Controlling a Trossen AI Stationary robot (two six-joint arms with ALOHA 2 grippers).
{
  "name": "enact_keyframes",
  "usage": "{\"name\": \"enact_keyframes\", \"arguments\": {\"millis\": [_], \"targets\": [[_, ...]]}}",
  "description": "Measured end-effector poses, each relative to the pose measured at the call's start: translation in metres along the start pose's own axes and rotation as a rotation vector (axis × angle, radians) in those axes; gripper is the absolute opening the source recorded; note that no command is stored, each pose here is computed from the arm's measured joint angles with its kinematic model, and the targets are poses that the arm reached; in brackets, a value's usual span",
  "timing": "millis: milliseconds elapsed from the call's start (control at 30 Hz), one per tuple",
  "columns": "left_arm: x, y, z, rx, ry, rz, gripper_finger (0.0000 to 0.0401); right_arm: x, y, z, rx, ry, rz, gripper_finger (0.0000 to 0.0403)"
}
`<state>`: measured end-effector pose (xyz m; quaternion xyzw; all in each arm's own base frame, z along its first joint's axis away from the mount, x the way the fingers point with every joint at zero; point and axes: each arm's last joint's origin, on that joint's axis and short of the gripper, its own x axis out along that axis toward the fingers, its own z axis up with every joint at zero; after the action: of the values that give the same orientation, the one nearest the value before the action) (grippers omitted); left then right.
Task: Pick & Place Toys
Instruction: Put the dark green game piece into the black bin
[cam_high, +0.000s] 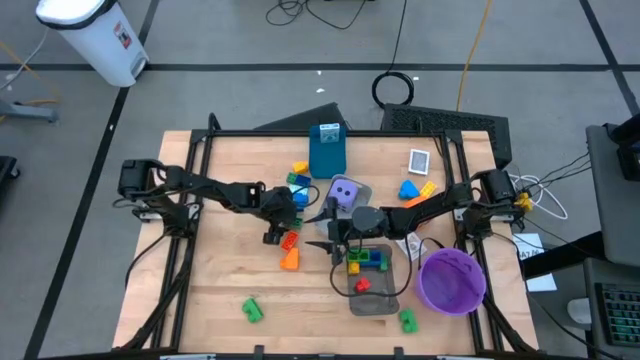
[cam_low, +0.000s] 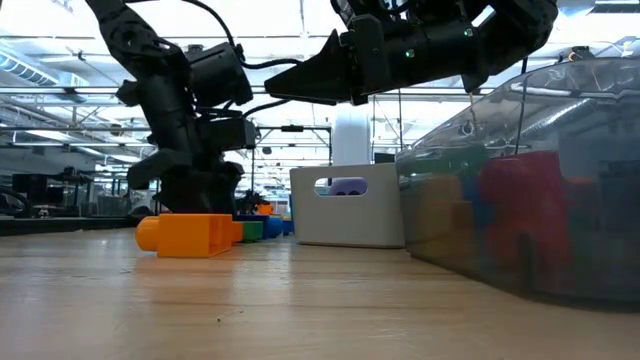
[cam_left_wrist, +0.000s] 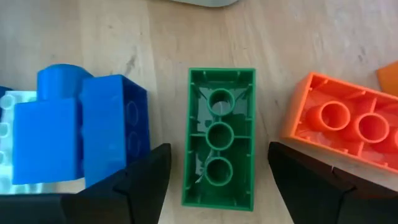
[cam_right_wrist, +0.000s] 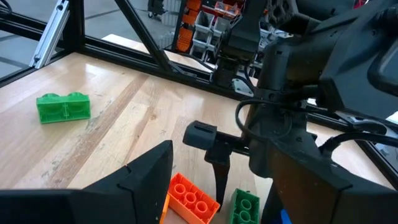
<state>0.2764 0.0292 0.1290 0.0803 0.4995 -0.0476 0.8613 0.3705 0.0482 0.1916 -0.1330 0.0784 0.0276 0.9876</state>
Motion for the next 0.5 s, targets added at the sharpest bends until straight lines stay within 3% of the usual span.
{"name": "enact_keyframes", "arguments": {"millis": [167, 500], "targets": [[0.0006, -0.0001, -0.0001, 0.0, 0.001, -0.004, 0.0251, 0.0, -0.0001, 0.0001, 0.0, -0.001, -0.001, 0.0254], [0.0001, -0.0003, -0.0001, 0.031, 0.001, -0.002, 0.0143, 0.0, -0.0001, -0.0002, -0.002, 0.001, -0.001, 0.0254]]}}
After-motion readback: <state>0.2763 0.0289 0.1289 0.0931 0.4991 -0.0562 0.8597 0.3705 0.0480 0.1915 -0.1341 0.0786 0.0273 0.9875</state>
